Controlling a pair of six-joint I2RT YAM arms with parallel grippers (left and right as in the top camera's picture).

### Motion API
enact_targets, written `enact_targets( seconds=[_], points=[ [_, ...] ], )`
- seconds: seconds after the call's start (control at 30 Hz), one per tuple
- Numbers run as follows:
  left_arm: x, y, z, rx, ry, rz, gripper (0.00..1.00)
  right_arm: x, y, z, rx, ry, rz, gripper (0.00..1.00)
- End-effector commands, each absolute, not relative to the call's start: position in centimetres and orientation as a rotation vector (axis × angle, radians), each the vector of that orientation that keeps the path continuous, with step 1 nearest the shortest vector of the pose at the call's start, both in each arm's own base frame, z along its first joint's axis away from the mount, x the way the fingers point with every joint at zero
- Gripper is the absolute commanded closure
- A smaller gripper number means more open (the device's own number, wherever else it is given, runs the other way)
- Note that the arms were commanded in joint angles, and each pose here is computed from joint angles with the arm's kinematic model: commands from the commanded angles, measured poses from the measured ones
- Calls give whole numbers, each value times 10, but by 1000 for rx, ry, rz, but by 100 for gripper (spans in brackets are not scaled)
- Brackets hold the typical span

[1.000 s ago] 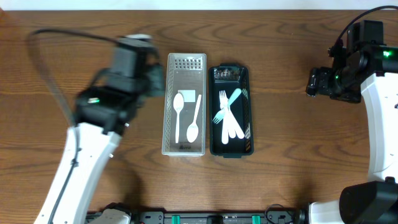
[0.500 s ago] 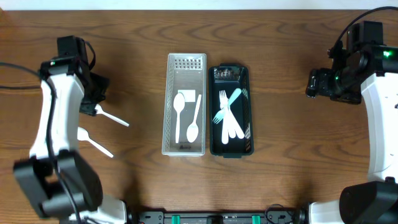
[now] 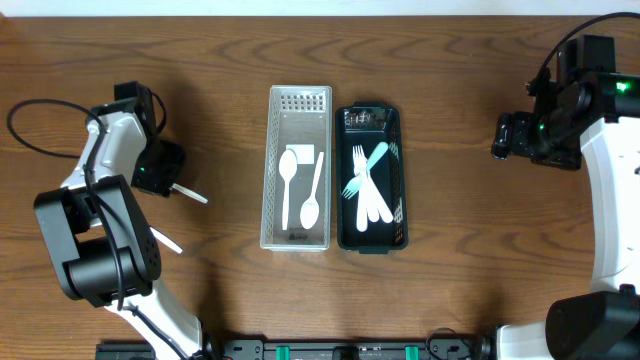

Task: Pack container

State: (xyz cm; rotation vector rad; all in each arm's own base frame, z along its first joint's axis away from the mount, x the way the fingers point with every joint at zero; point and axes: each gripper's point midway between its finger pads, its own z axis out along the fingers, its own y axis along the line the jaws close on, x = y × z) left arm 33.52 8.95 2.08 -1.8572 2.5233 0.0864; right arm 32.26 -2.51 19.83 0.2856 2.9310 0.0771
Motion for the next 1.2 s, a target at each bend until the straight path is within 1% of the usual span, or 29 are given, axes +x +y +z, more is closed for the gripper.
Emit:
enact_targets(
  seconds=[0.0,0.33,0.8,1.17],
  points=[
    [321,89,5,-1885,2551,114,53,319,-22,197,245,2949,80,17],
    [298,90,-25,-1941,2539,110,53,308,-21,195,251,2995,82,18],
    [297,90,-25,-1943,2539,112,53,302,-20,195,253,3018,84,17],
    [300,91,-26,-1935,2530,104,53,289,-19,194,261,3073,86,16]
  ],
)
